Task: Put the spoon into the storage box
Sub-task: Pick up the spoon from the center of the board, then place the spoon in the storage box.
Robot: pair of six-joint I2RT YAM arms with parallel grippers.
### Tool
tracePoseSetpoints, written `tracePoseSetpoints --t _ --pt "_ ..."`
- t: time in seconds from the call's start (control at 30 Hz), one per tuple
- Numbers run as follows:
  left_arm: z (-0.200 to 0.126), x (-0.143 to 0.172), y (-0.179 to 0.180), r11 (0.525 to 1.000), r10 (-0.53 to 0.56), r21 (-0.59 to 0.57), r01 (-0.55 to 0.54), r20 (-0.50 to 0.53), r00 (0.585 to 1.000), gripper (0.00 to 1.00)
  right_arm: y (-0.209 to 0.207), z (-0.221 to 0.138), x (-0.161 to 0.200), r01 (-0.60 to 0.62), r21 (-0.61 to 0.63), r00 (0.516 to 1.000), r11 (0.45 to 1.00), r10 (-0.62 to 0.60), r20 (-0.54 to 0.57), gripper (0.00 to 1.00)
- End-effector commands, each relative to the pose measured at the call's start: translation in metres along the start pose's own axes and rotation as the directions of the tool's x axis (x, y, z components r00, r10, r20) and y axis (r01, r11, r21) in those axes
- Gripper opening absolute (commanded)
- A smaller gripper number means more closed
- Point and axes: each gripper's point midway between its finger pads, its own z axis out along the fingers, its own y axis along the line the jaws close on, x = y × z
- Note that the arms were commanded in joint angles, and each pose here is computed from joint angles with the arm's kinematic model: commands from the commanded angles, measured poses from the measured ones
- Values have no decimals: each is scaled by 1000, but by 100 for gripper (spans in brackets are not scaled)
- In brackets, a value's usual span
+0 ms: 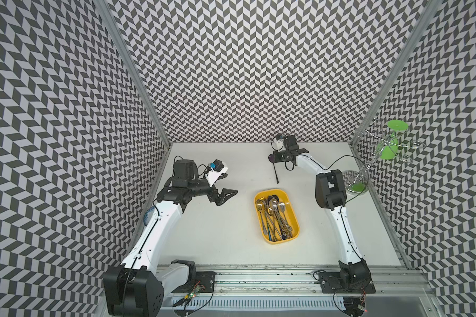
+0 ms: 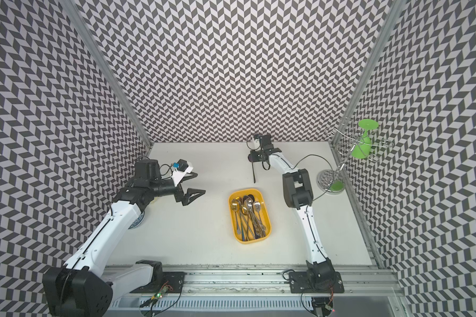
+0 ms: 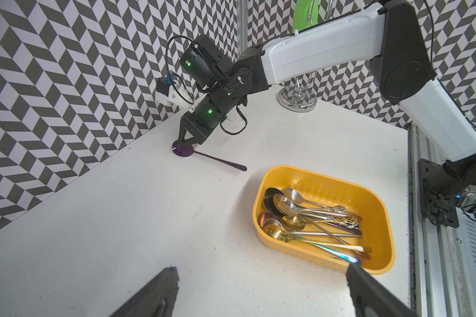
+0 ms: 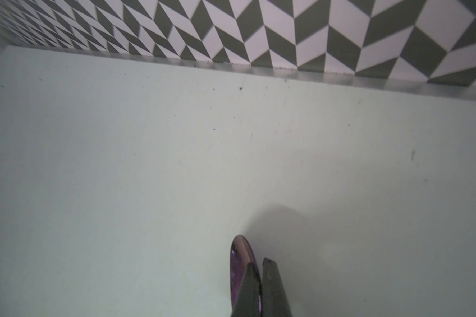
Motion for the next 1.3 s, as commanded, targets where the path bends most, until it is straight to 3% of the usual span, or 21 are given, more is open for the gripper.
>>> tracePoseSetpoints --t 0.0,0.2,0.63,1.27 --pt "-6 -10 -1 999 30 -13 -30 22 999 99 3 -11 13 -12 -22 998 1000 10 -62 0" --pt "-7 -11 -1 999 32 -12 -32 25 999 99 21 -55 -38 23 -63 998 998 -19 66 0" --pt "-8 -14 -3 999 38 -10 -37 32 999 99 44 -120 -73 12 -125 988 992 7 156 0" --pt "-8 -16 -11 998 55 6 -55 46 997 99 100 -256 4 -66 -265 952 962 141 272 0"
